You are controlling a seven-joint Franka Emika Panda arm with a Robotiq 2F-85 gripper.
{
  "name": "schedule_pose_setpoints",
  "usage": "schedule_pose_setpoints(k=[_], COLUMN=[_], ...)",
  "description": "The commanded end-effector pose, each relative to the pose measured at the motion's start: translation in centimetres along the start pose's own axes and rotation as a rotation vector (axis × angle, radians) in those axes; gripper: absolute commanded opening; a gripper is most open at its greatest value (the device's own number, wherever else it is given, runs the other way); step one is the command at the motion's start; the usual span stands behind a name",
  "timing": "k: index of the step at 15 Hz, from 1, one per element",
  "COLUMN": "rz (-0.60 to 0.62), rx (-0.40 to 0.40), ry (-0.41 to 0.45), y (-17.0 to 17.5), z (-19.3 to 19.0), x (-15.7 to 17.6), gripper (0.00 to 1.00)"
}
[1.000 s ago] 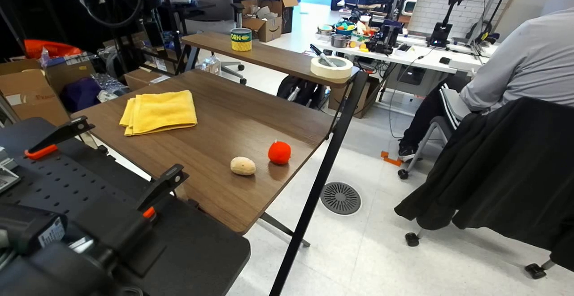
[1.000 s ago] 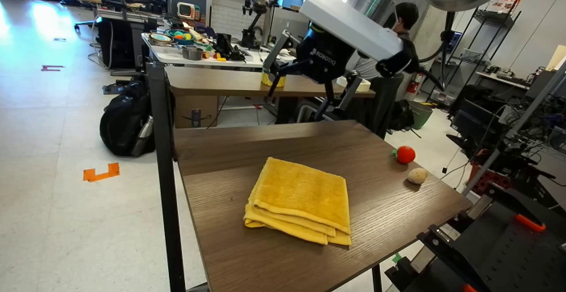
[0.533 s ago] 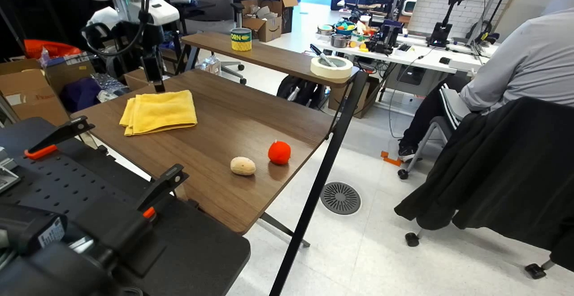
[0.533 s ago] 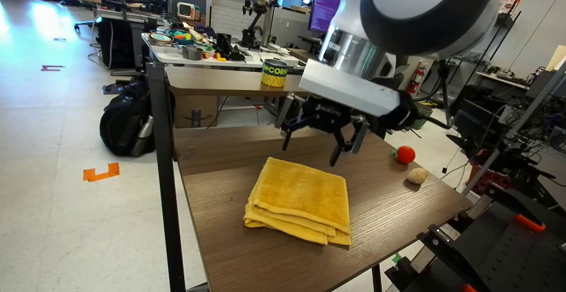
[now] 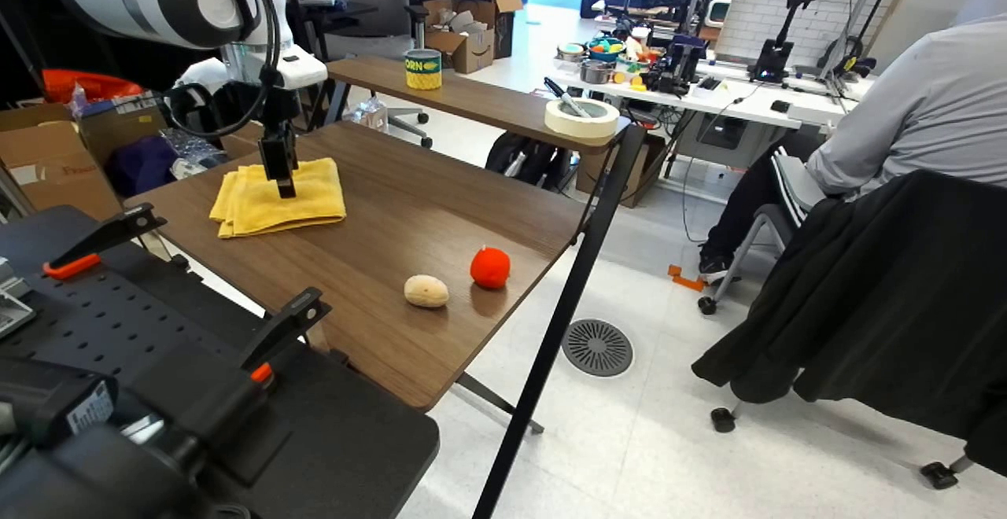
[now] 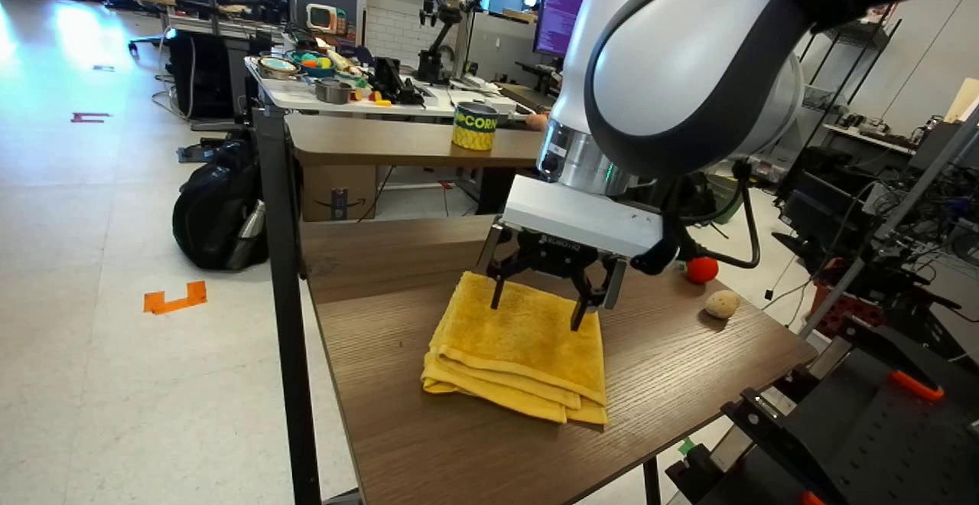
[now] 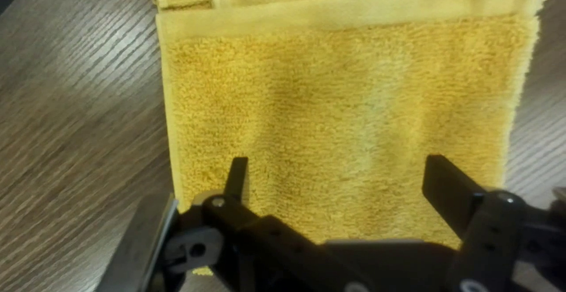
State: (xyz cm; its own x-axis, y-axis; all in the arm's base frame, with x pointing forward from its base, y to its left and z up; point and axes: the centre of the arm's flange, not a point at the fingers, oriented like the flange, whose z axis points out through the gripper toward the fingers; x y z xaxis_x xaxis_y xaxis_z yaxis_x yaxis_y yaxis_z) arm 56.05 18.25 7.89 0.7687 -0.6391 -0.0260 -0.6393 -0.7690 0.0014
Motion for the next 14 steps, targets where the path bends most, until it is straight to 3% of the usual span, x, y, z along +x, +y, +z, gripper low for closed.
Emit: schedule_pose_setpoints(k=[1,4,14], rz=[0.0,0.025,0.132], rx=[0.001,0.05,-0.047], ry=[0.0,0.006,-0.04], y=[0.0,-0.3,-9.7], z=[0.0,-1.3,4.7], x=[0.0,0.2,-0.9], gripper=[1.0,1.0,1.0])
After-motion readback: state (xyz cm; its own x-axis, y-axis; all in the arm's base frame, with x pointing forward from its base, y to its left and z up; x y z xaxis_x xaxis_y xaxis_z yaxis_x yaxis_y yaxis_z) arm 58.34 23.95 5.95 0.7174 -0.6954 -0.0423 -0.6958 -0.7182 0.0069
